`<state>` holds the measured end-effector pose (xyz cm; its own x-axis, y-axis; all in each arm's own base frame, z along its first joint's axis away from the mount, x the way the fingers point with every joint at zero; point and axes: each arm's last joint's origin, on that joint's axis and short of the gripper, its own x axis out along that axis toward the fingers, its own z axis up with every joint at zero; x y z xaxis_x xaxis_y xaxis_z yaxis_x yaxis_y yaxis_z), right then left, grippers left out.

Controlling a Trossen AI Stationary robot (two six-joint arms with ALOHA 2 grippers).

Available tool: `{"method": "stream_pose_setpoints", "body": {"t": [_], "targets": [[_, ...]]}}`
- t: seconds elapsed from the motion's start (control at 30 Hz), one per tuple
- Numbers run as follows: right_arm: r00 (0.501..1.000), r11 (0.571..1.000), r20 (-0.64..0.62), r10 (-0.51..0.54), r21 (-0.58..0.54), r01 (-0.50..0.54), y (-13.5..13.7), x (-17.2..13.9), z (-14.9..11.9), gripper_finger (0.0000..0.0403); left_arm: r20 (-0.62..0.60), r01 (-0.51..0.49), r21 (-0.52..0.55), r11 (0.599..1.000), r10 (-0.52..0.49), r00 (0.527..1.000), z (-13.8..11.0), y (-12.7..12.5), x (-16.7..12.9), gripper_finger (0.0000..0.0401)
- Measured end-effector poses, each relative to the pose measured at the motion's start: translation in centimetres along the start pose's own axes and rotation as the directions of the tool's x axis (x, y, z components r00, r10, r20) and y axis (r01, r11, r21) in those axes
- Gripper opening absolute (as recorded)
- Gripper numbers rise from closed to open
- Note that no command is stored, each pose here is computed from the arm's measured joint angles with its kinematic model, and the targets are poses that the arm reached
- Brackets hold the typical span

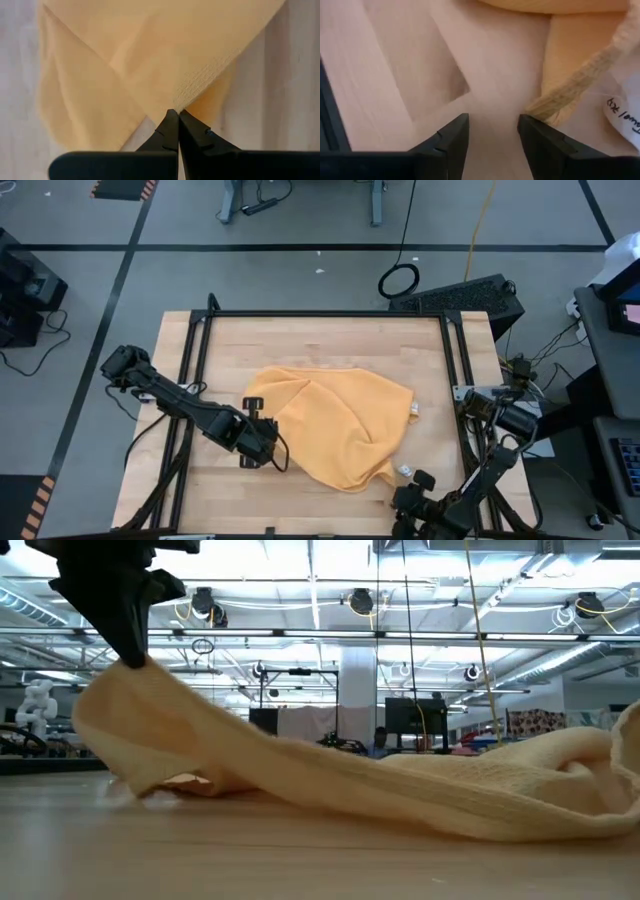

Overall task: Roll towel
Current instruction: Fold the yellow towel

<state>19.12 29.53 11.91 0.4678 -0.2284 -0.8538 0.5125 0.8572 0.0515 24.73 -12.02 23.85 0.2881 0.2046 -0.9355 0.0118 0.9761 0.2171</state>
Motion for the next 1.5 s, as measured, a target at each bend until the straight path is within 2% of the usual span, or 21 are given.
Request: {"method": "stream_pose_setpoints", "body": {"t": [0.13,0.3,0.37,0.47,0.6,0.73,0.8,0.93,1.07,1.2,1.3,1.4,1.5], "targets": [[0.999,1.0,0.051,-0.009,0.024,0.008,0.0,0.3,0.4,0.012,-0.019,-0.168,0.029,0.985,0.169,0.985,-0.6,0.8,-0.1,0.0002],[0.998,1.0,0.06,0.007,0.012,-0.008,0.7,-0.2,1.1,0.0028,-0.056,-0.358,0.093,0.929,0.363,0.93,-1.2,2.5,-0.1,0.0002],[0.998,1.0,0.06,0.015,-0.012,-0.014,1.2,-0.9,1.4,0.0008,-0.068,-0.42,0.11,0.901,0.429,0.901,-1.3,3.2,-0.1,0.0005],[0.998,0.999,0.063,-0.011,-0.04,0.013,1.7,-2.1,2.2,0.0019,-0.082,-0.513,0.146,0.846,0.528,0.846,-1.6,4.2,-0.3,0.0023],[0.993,0.992,0.069,-0.093,-0.084,0.099,1.5,-3.6,3.2,0.0048,-0.044,-0.616,0.191,0.764,0.633,0.773,-1.6,5.0,-0.5,0.0069],[0.975,0.974,0.094,-0.202,-0.085,0.21,0.5,-3.9,4.0,0.0063,-0.038,-0.661,0.206,0.722,0.681,0.731,-1.3,5.9,-0.3,0.0132],[0.963,0.961,0.096,-0.251,-0.098,0.26,0.0,-3.8,4.5,0.0065,-0.056,-0.668,0.186,0.721,0.686,0.725,-1.3,6.4,-0.2,0.0165],[0.936,0.92,0.1,-0.337,-0.177,0.35,-0.9,-3.4,5.6,0.0065,-0.079,-0.685,0.08,0.724,0.69,0.72,-1.2,7.0,-0.1,0.0229],[0.894,0.849,0.117,-0.432,-0.281,0.447,-2.0,-2.9,6.9,0.0065,-0.128,-0.68,-0.023,0.733,0.672,0.729,-1.9,7.2,-0.6,0.0282],[0.838,0.768,0.174,-0.517,-0.338,0.544,-3.4,-2.1,8.3,0.0065,-0.143,-0.638,-0.136,0.758,0.622,0.77,-2.4,6.9,-1.3,0.0312],[0.817,0.719,0.135,-0.56,-0.411,0.561,-4.3,-1.4,9.3,0.0065,-0.135,-0.589,-0.166,0.791,0.573,0.808,-2.9,6.3,-2.0,0.0315],[0.837,0.727,0.1,-0.538,-0.448,0.521,-5.4,-1.9,10.9,0.0065,-0.122,-0.542,-0.158,0.825,0.528,0.84,-3.3,5.5,-2.5,0.0315],[0.878,0.766,0.079,-0.473,-0.456,0.454,-6.8,-2.9,12.4,0.0065,-0.071,-0.513,-0.156,0.844,0.509,0.858,-3.7,4.8,-3.4,0.0315]]}}
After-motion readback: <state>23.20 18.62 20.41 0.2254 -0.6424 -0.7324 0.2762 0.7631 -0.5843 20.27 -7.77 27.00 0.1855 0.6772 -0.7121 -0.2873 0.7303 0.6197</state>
